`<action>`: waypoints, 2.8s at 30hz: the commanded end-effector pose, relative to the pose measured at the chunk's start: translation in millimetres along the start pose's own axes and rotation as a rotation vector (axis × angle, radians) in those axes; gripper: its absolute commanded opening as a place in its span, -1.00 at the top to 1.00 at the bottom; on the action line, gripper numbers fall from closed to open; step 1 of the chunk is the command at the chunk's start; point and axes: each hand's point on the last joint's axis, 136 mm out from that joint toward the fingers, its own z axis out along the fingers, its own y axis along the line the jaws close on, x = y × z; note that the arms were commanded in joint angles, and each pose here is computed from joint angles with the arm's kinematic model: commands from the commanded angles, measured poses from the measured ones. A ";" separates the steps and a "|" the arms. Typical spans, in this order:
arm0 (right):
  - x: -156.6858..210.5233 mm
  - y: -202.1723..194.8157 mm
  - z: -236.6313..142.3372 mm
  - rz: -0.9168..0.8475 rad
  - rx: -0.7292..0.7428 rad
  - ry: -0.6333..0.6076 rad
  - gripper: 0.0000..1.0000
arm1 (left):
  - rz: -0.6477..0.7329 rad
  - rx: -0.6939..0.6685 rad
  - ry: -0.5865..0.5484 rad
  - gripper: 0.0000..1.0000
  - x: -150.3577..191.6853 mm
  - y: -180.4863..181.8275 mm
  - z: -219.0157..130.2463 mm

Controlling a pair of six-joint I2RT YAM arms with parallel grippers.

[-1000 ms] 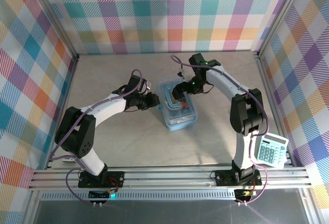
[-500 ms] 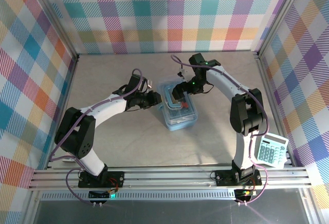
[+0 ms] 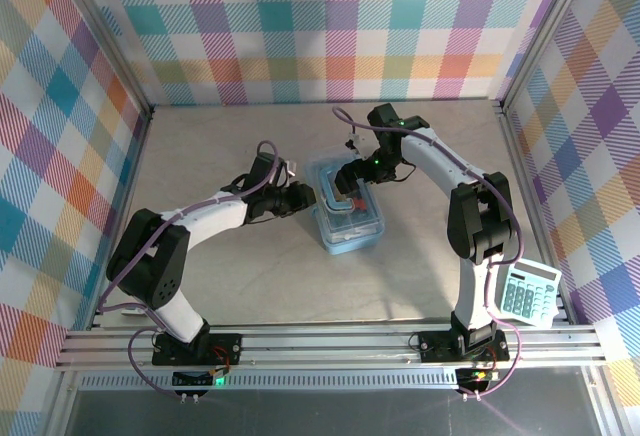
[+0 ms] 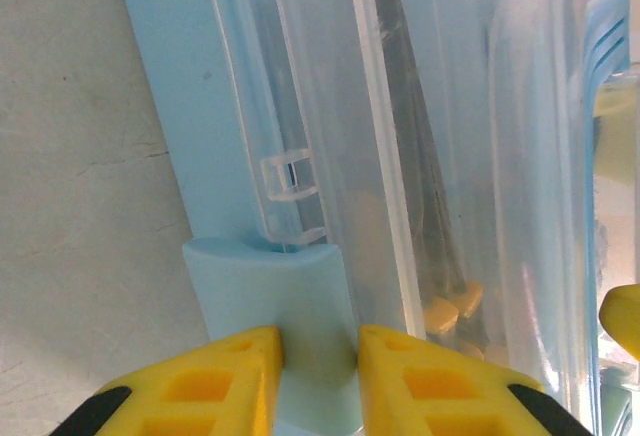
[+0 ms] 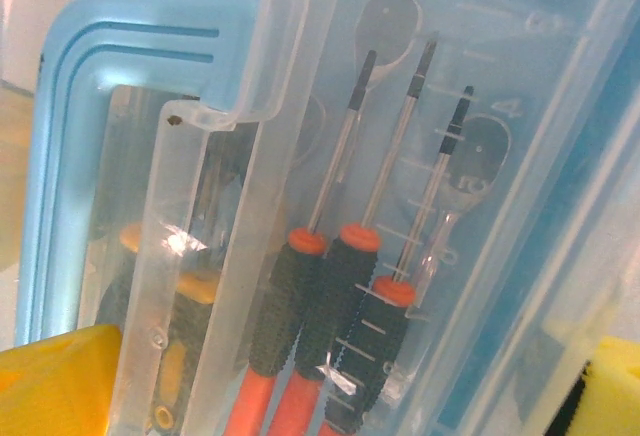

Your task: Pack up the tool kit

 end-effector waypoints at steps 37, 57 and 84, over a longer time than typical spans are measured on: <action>-3.1 15.7 -34.1 0.208 -0.179 -0.123 -0.98 | 0.051 0.021 -0.045 0.39 14.5 24.5 50.7; 97.2 -162.4 -137.9 0.208 0.658 -0.887 -0.98 | 0.277 -0.685 -0.847 -0.99 -80.5 145.6 -194.1; 87.7 -194.1 -83.7 0.182 0.624 -0.962 -0.98 | 0.388 -0.710 -0.826 -0.99 -102.1 208.2 -143.9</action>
